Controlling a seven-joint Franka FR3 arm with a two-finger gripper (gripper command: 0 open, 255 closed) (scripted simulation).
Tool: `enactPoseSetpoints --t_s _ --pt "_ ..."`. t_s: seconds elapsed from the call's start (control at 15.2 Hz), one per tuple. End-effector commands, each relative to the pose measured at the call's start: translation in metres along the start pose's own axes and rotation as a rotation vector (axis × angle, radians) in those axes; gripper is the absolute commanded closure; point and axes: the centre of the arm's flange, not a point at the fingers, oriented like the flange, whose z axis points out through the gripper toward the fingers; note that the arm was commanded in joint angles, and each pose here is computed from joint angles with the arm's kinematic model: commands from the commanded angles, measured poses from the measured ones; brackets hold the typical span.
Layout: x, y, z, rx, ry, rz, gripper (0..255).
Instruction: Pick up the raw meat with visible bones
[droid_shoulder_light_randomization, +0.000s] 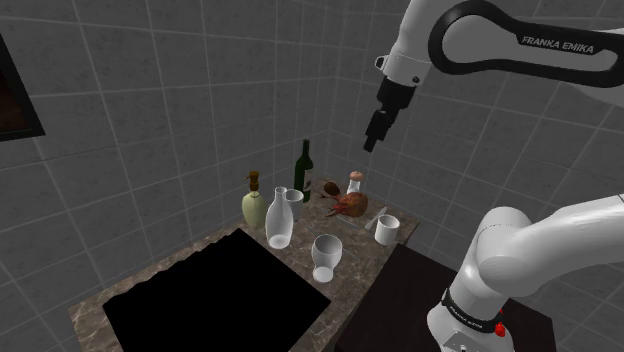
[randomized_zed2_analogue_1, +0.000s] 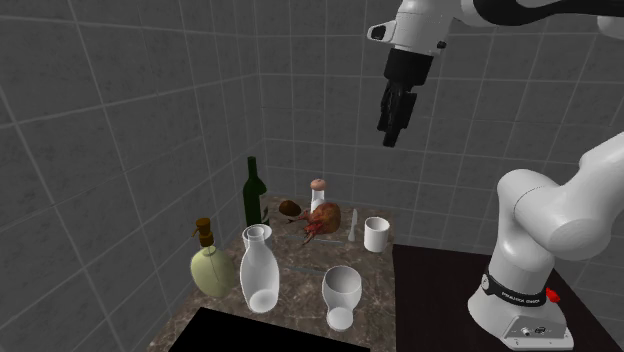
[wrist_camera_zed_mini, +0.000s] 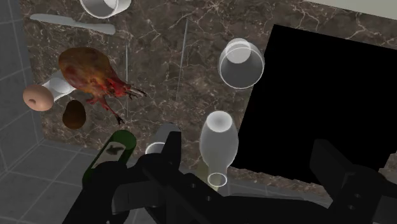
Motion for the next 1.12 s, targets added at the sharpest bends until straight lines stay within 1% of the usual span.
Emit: enactPoseSetpoints --t_s 0.0,1.06 --pt "0.0 0.0 0.0 0.0 0.0 0.0 0" --pt "0.032 0.124 0.166 -0.015 0.003 -0.222 0"
